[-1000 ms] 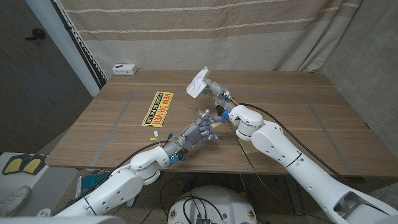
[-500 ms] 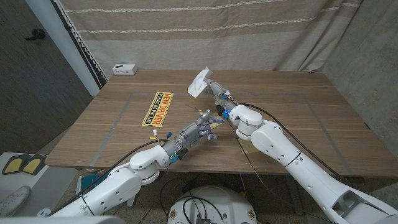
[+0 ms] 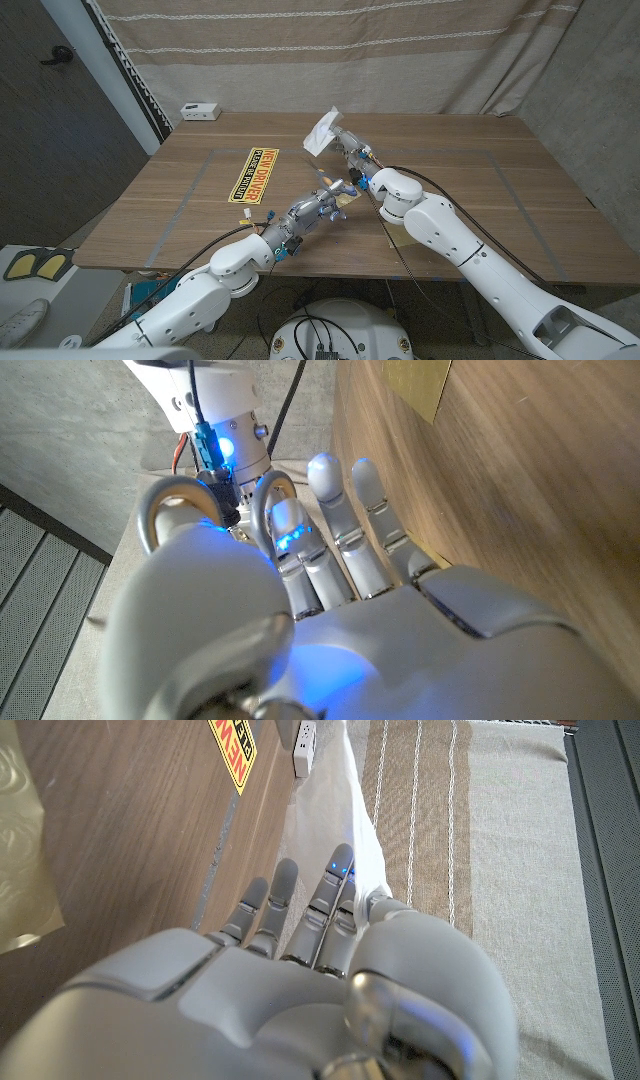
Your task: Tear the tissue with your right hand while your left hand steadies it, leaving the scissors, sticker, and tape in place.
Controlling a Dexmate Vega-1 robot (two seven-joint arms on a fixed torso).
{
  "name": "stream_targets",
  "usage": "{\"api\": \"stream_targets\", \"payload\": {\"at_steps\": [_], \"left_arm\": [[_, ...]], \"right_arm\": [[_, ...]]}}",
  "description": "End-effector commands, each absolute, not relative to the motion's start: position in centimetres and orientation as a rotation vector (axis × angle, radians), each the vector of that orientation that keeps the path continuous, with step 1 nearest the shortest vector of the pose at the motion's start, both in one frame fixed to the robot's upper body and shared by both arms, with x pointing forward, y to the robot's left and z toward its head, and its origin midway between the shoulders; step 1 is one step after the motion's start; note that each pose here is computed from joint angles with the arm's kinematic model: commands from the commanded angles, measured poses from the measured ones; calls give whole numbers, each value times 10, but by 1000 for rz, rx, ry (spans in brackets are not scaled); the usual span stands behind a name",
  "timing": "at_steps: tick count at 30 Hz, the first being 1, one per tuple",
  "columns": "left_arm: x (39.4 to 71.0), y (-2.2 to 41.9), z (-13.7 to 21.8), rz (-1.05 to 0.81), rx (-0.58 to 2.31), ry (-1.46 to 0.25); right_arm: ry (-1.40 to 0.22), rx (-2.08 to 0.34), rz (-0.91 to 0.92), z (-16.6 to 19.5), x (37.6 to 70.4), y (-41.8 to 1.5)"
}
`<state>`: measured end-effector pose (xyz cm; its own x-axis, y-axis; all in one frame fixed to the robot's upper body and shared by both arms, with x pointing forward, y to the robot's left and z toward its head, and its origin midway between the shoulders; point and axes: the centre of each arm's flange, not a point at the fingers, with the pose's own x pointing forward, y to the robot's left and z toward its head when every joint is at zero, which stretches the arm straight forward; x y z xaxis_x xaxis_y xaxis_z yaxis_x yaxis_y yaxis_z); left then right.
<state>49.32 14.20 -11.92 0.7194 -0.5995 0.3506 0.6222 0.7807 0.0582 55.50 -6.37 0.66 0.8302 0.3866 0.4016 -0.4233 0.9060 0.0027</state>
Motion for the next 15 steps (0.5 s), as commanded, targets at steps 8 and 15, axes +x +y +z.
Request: {"api": "stream_targets", "payload": {"at_steps": [8,15], "left_arm": [[494,141,-119,-690,-90,-414],[492,141,-120,-682,-68,-392]], "right_arm": [[-401,85,430,8,556,-63],[-401,90,418,8,556,-64]]}}
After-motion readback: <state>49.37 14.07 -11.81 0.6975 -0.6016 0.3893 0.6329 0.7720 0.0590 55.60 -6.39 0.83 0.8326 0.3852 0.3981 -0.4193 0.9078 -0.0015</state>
